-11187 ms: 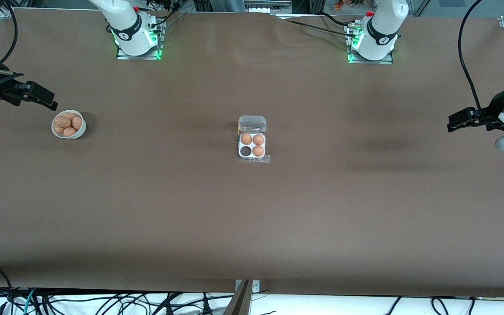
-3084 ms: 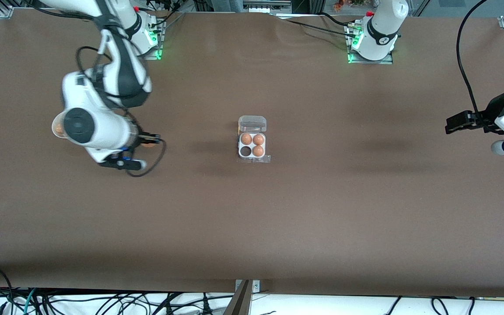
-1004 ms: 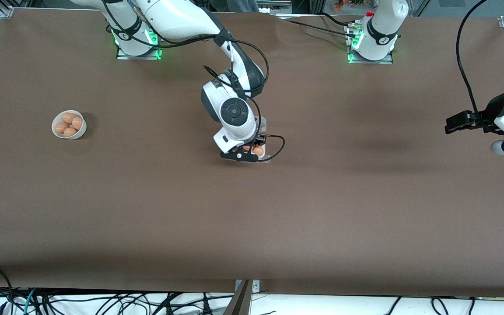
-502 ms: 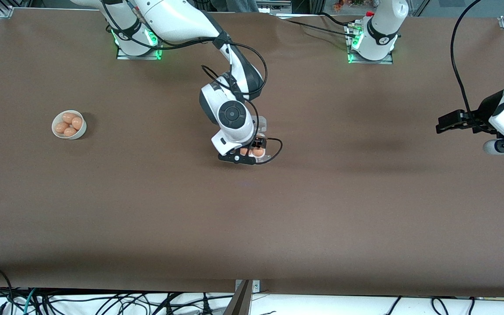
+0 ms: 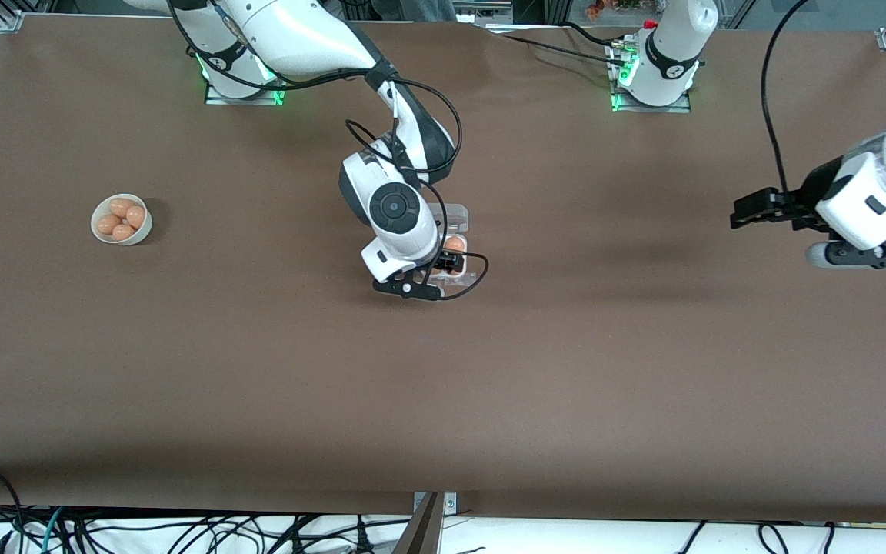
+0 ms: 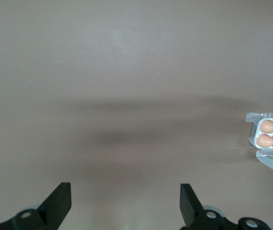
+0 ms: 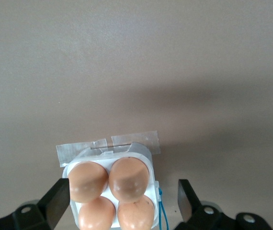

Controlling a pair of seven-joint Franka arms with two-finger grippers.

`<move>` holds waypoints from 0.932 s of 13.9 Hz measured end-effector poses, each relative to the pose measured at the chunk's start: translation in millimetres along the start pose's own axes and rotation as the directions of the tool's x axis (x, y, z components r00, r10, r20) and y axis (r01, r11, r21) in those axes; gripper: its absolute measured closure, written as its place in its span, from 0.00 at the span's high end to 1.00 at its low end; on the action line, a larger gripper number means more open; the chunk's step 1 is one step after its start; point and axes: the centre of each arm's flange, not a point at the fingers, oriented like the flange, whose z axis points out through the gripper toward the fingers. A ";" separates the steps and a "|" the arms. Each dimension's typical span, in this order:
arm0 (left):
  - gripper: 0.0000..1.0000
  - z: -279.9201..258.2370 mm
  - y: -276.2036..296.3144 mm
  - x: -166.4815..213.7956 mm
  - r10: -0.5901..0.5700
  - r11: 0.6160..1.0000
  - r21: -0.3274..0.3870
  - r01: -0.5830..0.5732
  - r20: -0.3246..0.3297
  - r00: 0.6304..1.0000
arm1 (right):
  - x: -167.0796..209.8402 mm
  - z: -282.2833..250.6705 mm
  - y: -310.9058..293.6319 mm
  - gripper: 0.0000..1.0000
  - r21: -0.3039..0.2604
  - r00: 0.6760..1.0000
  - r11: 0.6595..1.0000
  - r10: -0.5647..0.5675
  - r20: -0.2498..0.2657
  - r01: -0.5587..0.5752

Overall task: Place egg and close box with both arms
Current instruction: 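Withdraw the right gripper while the left gripper reaches toward the box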

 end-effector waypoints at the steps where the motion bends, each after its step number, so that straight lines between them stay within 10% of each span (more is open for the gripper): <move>1: 1.00 1.5 14.8 -2.5 -0.003 1.000 0.003 0.003 0.002 1.000 | 2.6 -2.5 1.4 1.00 0.002 1.000 1.000 0.004 -0.004 -0.004; 7: 1.00 6.0 48.6 -9.3 -0.004 1.000 0.011 0.004 0.009 1.000 | 43.5 -51.1 46.5 1.00 0.013 0.998 0.998 0.056 0.026 -0.056; 13: 1.00 18.6 95.8 -18.9 -0.014 0.999 0.029 0.013 0.026 1.000 | 95.8 -91.3 218.7 1.00 0.100 0.988 0.994 -0.061 0.139 0.047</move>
